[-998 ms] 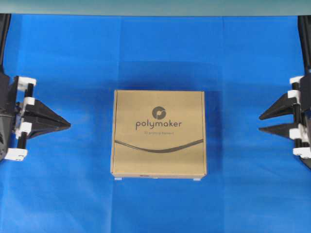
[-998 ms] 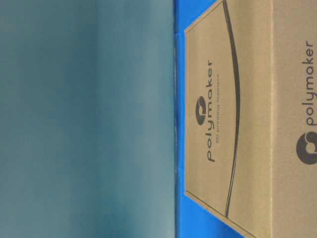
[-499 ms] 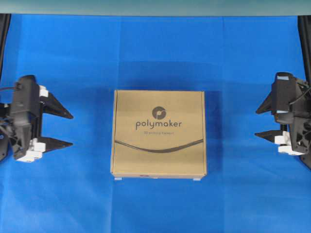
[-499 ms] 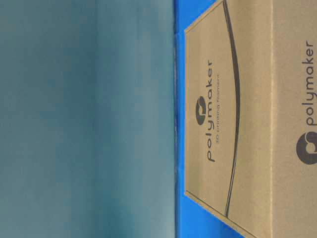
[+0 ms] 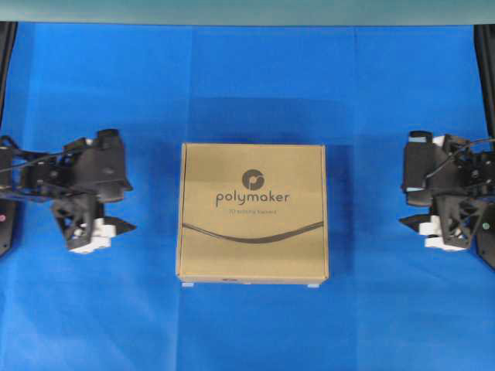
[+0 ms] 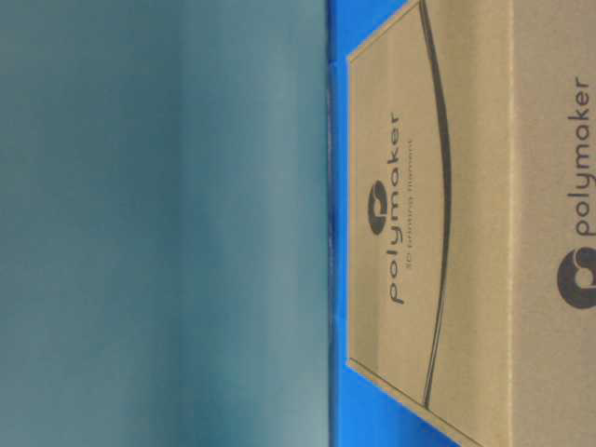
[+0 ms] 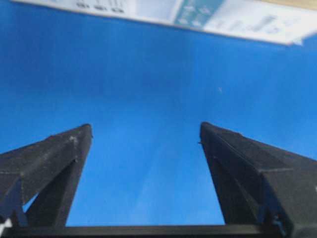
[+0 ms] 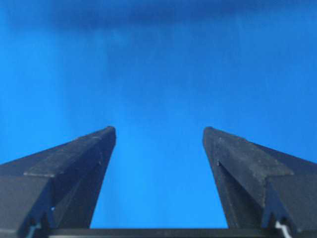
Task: Lift up the cardboard box by clamping it between your arms.
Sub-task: 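Move both grippers inward toward the left and right sides of the box, then press both grippers against opposite sides of the polymaker box, then raise both arms together, lifting the clamped box off the table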
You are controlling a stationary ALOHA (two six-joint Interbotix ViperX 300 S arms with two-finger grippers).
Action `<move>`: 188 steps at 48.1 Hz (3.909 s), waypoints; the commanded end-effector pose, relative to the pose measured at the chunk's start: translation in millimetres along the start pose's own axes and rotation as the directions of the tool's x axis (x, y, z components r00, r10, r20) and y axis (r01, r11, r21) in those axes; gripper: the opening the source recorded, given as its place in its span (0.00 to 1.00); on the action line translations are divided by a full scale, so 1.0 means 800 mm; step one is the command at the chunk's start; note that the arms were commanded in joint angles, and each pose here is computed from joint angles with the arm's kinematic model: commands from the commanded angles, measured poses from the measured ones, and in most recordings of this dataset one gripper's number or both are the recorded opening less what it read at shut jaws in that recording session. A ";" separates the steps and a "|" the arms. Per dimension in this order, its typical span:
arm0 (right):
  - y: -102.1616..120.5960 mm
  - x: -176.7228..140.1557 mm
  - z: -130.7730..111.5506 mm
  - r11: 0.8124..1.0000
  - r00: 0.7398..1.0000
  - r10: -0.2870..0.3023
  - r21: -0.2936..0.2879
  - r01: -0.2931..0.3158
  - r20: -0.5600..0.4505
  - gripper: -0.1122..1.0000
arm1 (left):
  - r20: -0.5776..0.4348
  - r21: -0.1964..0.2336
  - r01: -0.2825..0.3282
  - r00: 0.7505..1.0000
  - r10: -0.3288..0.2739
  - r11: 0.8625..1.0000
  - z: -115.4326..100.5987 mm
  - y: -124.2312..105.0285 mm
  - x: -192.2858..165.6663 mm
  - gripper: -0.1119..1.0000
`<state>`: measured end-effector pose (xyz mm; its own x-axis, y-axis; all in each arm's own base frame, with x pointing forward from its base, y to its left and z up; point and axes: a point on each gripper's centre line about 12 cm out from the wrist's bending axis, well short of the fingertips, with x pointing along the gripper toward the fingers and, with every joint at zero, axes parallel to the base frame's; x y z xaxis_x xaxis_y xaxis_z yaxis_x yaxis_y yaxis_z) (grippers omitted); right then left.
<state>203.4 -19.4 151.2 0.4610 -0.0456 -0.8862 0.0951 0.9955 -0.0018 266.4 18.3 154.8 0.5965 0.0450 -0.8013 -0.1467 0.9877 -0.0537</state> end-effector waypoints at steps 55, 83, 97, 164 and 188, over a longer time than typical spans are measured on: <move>0.005 0.115 0.113 0.998 0.999 0.006 -0.057 -0.004 0.044 1.00 | -0.003 0.105 -0.014 1.000 0.014 0.994 0.058 0.003 0.069 0.86; 0.006 0.099 0.128 0.999 0.997 0.007 -0.051 -0.003 0.074 1.00 | 0.056 0.103 -0.017 0.998 0.011 0.995 0.085 0.002 0.058 0.86; 0.007 0.066 0.153 0.999 0.999 0.009 -0.053 -0.007 0.038 1.00 | 0.043 0.104 -0.021 0.999 0.017 0.994 0.110 0.001 0.025 0.86; 0.034 -0.172 0.253 0.994 0.998 0.038 -0.098 -0.042 -0.041 1.00 | 0.086 0.121 -0.029 0.996 0.018 0.992 0.263 -0.017 -0.186 0.86; 0.033 -0.171 0.251 0.995 0.998 0.034 -0.090 -0.038 -0.046 1.00 | 0.088 0.122 -0.031 0.996 0.021 0.992 0.266 -0.016 -0.189 0.86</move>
<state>311.6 -10.1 354.9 0.3766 -0.0198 -0.9262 -0.0025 0.9997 -0.0224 339.4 24.6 380.1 0.5954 0.0614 -0.8011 -0.0447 0.9981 0.0432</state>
